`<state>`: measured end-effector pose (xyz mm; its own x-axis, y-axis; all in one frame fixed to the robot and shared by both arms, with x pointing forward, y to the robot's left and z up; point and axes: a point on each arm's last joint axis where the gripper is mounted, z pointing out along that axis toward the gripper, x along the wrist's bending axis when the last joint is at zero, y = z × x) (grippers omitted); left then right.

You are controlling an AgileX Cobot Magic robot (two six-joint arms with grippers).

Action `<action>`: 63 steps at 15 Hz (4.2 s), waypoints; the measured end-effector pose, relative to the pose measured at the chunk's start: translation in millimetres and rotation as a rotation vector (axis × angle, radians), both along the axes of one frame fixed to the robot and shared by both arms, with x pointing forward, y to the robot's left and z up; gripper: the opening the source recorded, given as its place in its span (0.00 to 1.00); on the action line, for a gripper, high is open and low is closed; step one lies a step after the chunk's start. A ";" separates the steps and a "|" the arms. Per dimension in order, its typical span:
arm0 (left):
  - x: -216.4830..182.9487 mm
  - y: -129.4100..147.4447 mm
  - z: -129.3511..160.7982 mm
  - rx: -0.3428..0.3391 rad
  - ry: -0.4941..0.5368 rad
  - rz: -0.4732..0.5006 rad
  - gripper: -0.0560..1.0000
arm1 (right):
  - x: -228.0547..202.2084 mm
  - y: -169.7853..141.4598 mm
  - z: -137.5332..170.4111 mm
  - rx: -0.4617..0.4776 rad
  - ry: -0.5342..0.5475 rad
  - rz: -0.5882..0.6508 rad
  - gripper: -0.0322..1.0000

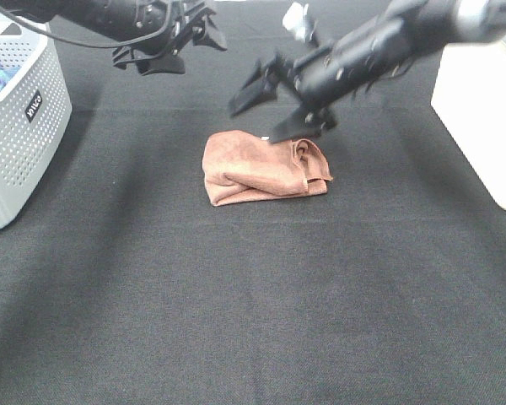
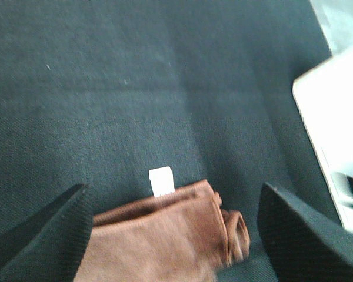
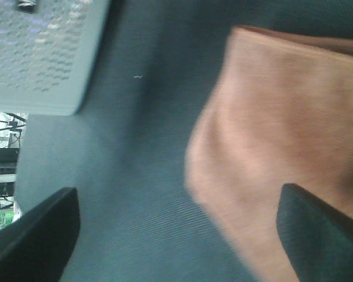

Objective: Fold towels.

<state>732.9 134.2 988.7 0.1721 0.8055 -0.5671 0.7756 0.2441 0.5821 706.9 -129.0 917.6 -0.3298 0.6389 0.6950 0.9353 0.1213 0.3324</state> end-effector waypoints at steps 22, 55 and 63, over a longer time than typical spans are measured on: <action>-38.6 8.4 57.7 0.253 -0.031 -0.280 0.75 | -0.1 -67.1 74.1 -0.385 -0.042 -0.060 0.85; -468.3 157.6 61.0 0.609 -0.279 -0.104 0.75 | -430.4 -154.2 132.8 -0.599 -0.581 -0.289 0.85; -468.6 155.9 60.9 0.607 -0.290 -0.129 0.75 | -430.3 -154.2 132.9 -0.598 -0.582 -0.289 0.85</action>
<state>264.4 290.1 1049.6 0.3648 0.9290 0.0623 0.5689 -0.2754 0.7750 276.6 -283.1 1050.5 -0.2962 0.9551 -0.0102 0.6587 0.2120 0.7219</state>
